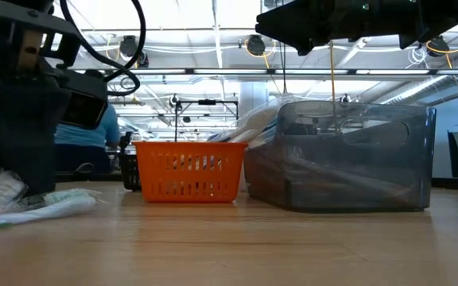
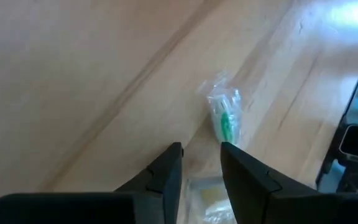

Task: Pick & Place Toothbrushes
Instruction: Put the orange toothbrush into the gray bin

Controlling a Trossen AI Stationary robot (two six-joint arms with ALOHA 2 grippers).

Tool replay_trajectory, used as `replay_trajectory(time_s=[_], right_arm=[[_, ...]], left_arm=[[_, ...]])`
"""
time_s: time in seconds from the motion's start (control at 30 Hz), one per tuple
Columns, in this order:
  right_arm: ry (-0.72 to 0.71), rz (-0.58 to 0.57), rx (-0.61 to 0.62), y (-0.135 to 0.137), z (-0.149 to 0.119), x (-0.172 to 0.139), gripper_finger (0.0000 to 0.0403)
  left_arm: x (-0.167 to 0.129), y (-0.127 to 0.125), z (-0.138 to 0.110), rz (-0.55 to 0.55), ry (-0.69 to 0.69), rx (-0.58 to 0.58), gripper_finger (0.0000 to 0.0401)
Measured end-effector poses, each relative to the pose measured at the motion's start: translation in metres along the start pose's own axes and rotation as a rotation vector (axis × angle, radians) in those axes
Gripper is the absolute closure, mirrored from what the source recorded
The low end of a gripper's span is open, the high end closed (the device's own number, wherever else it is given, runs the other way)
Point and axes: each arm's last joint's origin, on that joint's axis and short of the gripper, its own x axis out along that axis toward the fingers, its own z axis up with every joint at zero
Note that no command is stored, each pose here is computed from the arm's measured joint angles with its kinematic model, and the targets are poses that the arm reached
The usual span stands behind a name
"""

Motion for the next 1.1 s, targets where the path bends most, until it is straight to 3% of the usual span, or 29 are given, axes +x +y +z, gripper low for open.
replay_trajectory(time_s=[0.07, 0.23, 0.5, 0.7, 1.1], right_arm=[[0.001, 0.000, 0.000, 0.000, 0.000, 0.000, 0.0273], [-0.001, 0.000, 0.000, 0.000, 0.000, 0.000, 0.0273], [-0.005, -0.004, 0.001, 0.000, 0.001, 0.000, 0.0273], [0.002, -0.003, 0.000, 0.000, 0.000, 0.000, 0.0273], [0.013, 0.002, 0.018, 0.000, -0.001, 0.000, 0.0273]], left_arm=[[-0.001, -0.001, 0.000, -0.008, 0.000, 0.022, 0.0303], [-0.005, -0.003, 0.000, -0.022, 0.012, 0.090, 0.0390], [-0.006, -0.001, 0.007, -0.014, 0.013, 0.126, 0.0400], [-0.022, -0.004, 0.015, -0.037, 0.012, 0.177, 0.0400], [-0.078, -0.043, 0.042, -0.121, -0.220, 0.442, 0.0401]])
